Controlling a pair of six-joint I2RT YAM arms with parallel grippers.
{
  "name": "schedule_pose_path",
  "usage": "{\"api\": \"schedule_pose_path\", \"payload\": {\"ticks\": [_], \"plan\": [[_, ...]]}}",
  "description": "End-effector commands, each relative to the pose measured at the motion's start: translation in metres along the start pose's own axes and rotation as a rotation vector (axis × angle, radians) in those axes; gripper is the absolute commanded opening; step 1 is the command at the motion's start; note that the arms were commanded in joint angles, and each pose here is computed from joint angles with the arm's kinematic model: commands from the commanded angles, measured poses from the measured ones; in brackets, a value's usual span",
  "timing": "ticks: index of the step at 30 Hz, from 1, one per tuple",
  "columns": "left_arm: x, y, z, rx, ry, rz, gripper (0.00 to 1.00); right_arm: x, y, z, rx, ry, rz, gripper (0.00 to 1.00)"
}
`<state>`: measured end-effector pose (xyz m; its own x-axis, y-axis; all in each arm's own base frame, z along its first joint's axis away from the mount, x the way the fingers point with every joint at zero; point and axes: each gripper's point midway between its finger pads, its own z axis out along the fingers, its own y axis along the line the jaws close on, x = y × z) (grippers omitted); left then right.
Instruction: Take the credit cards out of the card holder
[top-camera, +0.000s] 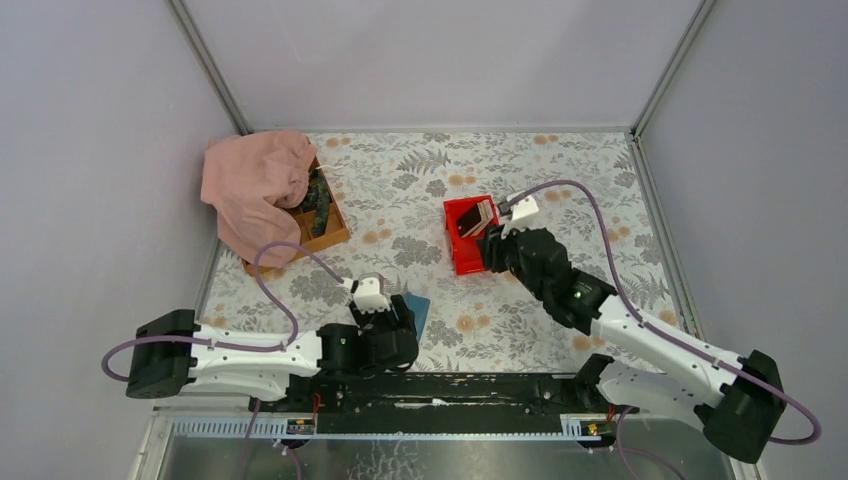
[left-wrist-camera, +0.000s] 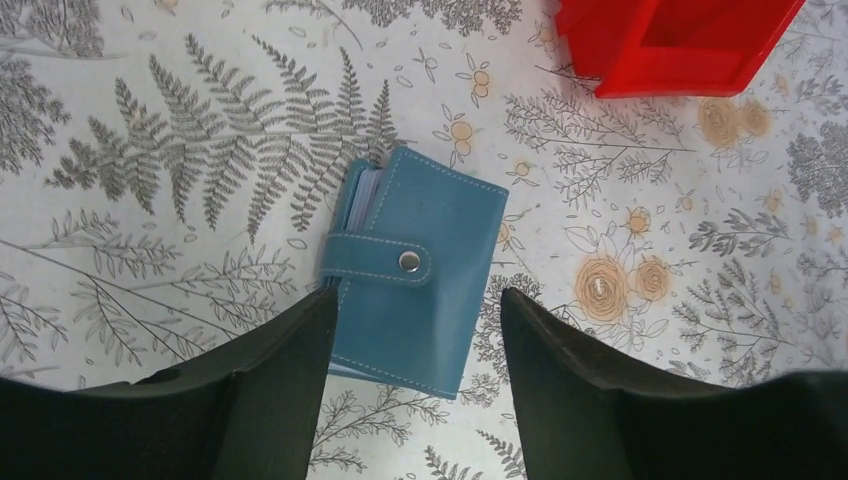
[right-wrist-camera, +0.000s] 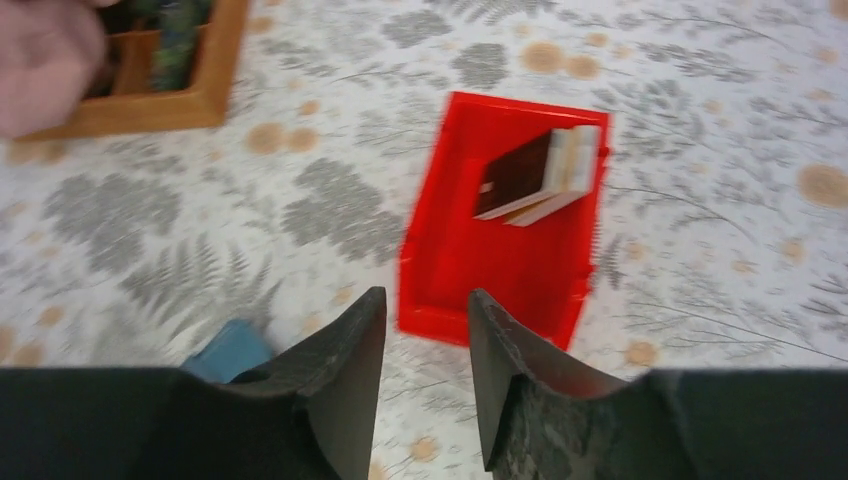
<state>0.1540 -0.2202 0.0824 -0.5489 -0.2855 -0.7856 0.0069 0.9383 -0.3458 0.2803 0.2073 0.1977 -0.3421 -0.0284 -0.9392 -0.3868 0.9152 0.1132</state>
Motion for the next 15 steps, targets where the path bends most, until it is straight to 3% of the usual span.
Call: {"api": "schedule_pose_path", "payload": {"ticks": [1, 4, 8, 12, 15], "plan": [[-0.005, -0.005, 0.0, 0.019, -0.086, -0.141, 0.65, 0.012, 0.047, -0.021, -0.124, 0.057, -0.044, 0.47], [0.002, -0.004, -0.009, 0.033, -0.109, -0.152, 0.66, 0.043, 0.09, -0.022, -0.213, 0.143, -0.141, 0.61], [0.011, -0.007, -0.022, 0.04, -0.135, -0.149, 0.8, 0.09, 0.126, -0.008, -0.262, 0.231, -0.234, 0.71], [0.019, 0.0, -0.039, 0.012, -0.19, -0.171, 0.83, 0.11, 0.139, 0.011, -0.264, 0.275, -0.262, 0.87], [0.026, 0.0, -0.058, -0.012, -0.244, -0.131, 0.84, 0.114, 0.142, 0.023, -0.239, 0.288, -0.291, 0.92]]}}
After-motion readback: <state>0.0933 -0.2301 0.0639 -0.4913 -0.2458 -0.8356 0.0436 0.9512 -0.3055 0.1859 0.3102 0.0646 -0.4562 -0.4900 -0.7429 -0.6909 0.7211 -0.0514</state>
